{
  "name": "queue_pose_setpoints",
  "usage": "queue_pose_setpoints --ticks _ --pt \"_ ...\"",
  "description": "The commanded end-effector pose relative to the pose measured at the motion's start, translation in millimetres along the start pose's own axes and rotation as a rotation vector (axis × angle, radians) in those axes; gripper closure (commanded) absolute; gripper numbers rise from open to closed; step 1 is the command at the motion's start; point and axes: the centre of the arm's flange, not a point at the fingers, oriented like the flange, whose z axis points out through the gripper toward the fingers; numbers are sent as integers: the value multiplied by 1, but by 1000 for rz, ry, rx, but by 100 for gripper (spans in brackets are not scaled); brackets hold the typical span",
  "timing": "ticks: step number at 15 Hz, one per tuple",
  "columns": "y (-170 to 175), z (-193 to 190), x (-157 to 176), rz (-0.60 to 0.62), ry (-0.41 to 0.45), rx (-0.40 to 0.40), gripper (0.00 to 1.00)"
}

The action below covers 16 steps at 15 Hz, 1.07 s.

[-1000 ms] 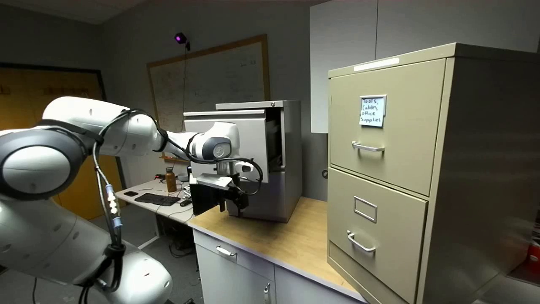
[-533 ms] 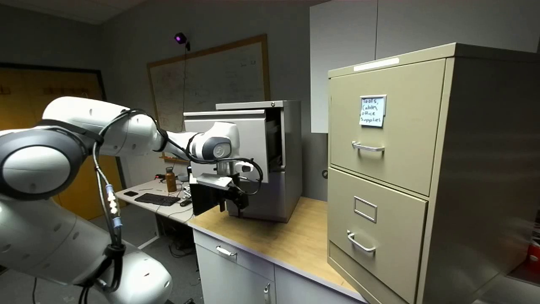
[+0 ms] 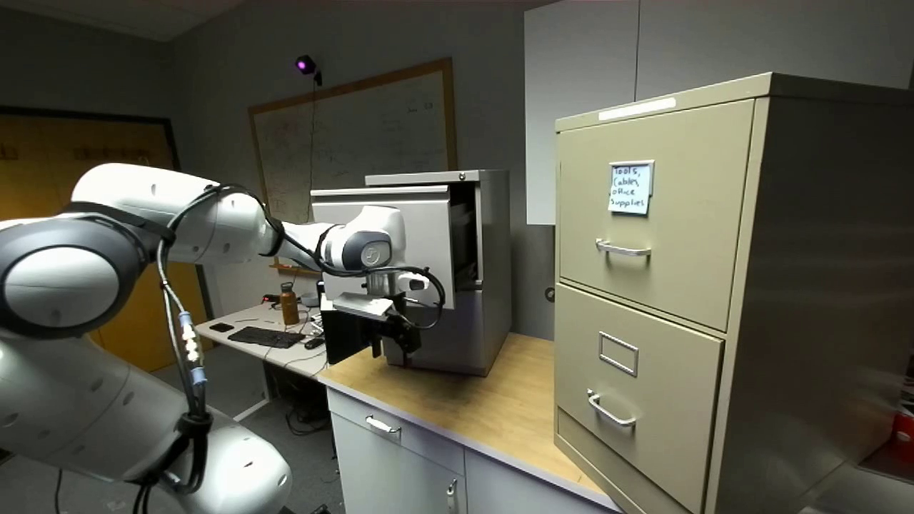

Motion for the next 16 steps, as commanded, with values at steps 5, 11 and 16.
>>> queue_pose_setpoints --ticks 5,11,16 --pt "-25 -50 -1 -27 105 -19 0" --pt "-66 -109 -6 -133 322 -8 29" --pt "-103 -147 -2 -239 521 0 61"
